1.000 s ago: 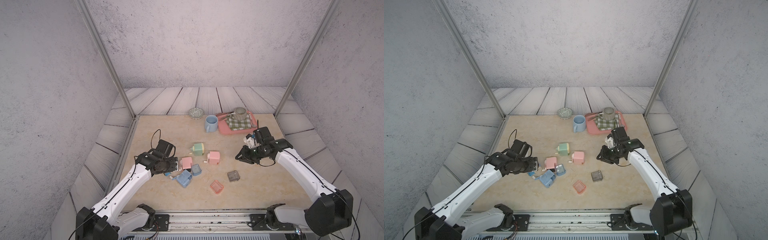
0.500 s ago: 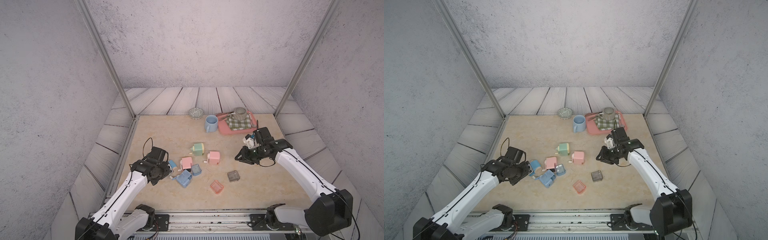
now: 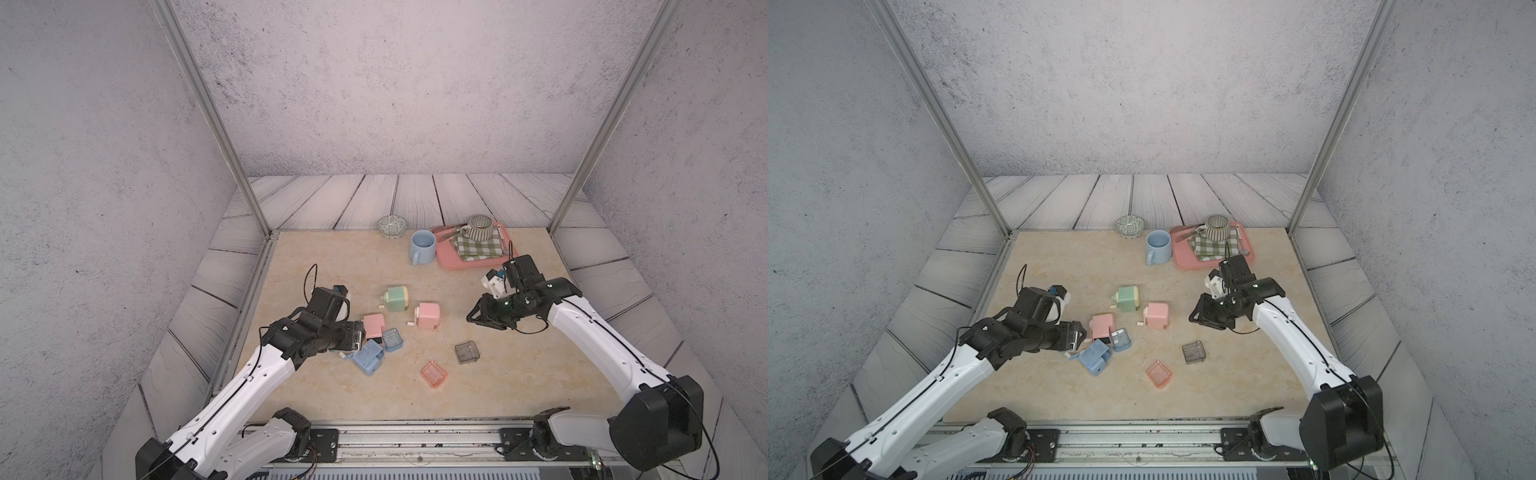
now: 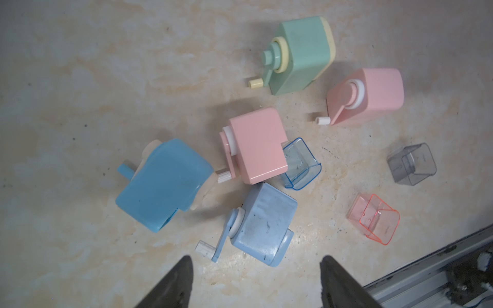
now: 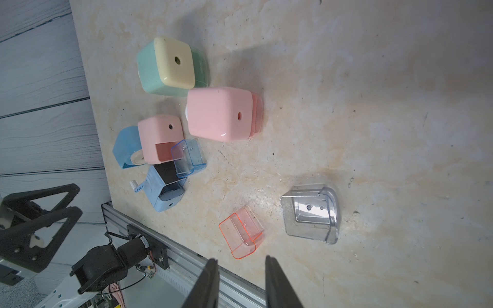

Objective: Put the tray back into the pencil sharpener
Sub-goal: Adjust the pencil sharpener at the center of the board.

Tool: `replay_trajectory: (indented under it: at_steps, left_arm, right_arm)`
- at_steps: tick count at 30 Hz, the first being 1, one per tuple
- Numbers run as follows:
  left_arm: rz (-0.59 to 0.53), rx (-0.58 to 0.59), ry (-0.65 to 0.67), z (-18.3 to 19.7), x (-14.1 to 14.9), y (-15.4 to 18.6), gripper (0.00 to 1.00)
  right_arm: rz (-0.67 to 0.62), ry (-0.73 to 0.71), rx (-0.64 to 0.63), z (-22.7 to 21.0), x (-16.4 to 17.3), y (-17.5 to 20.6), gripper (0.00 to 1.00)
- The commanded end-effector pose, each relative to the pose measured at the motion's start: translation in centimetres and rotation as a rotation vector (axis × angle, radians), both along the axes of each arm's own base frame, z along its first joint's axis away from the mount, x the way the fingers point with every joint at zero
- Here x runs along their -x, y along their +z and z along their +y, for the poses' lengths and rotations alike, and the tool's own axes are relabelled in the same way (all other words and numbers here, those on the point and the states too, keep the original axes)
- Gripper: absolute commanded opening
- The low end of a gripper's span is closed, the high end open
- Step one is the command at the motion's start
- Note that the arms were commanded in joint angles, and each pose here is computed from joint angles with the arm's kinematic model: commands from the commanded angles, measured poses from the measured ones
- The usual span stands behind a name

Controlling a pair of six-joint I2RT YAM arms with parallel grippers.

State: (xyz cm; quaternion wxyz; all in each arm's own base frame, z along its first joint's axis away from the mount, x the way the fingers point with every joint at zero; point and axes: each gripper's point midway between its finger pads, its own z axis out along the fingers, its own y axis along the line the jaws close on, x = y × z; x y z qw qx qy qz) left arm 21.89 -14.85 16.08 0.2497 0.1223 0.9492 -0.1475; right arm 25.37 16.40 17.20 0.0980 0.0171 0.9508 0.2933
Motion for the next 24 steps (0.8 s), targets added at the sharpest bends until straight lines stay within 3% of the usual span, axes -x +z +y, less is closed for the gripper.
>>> replay_trajectory:
  at_steps: [1,5,18,24]
  left_arm:
    - [0.006,-0.11,-0.181,-0.9,0.7,-1.3,0.78]
    - [0.028,-0.159,-0.285,-2.8,1.0,-2.3,0.81]
    - [0.154,-0.386,-0.438,-4.7,0.0,-6.9,0.87]
    - [0.174,-0.442,-0.425,-4.5,-0.7,-8.4,0.85]
  right_arm:
    - [0.002,0.015,0.01,0.0,0.2,-0.4,0.33]
    - [-0.004,0.011,0.014,-0.1,0.2,-0.3,0.34]
    - [-0.008,-0.008,0.021,-0.3,0.1,-0.1,0.34]
    - [-0.01,-0.015,0.025,-0.5,0.1,0.0,0.34]
